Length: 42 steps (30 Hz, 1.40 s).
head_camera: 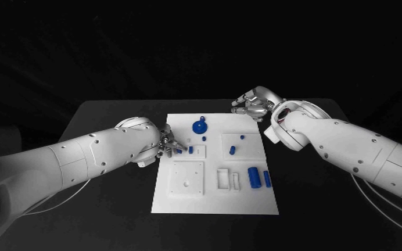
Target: Assemble the parts on the task board
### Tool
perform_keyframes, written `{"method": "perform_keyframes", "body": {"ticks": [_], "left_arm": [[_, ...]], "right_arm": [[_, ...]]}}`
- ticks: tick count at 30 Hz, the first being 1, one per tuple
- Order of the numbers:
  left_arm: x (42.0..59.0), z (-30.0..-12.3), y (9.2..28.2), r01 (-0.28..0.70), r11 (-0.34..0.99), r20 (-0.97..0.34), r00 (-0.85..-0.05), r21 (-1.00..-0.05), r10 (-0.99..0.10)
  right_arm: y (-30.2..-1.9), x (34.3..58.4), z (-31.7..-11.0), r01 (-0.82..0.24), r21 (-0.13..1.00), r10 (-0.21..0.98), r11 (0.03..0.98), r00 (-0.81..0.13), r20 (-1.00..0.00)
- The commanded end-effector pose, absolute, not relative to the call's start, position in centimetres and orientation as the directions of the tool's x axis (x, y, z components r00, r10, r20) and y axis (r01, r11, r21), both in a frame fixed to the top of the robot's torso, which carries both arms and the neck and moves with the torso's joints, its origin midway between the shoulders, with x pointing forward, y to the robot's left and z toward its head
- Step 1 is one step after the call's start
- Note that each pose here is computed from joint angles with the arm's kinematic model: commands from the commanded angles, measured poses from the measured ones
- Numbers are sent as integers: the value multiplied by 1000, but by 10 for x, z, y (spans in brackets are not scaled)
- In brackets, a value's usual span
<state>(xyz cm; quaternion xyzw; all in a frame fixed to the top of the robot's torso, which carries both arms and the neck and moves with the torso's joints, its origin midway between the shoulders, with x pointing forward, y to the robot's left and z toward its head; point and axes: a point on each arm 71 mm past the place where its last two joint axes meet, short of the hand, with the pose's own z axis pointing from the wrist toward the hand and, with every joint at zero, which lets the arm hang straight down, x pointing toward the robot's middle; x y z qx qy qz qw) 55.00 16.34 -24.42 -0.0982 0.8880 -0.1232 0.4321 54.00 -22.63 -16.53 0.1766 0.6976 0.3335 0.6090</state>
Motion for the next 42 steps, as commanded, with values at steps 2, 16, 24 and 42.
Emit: {"method": "perform_keyframes", "body": {"ticks": [2, 16, 24, 42], "left_arm": [[541, -261, 163, -83, 961, -708, -660, -266, -252], [542, -260, 163, -82, 958, -711, -654, -273, -259], [542, -260, 163, -85, 958, -713, -650, -276, -263], [543, -260, 164, -86, 958, -711, -652, -274, -262]], "right_arm": [[-225, 540, -166, -164, 680, 649, 715, -207, -732], [-225, 539, -167, -163, 680, 649, 715, -209, -732], [-225, 539, -168, -162, 680, 649, 715, -210, -731], [-224, 539, -170, -161, 682, 649, 714, -213, -730]]}}
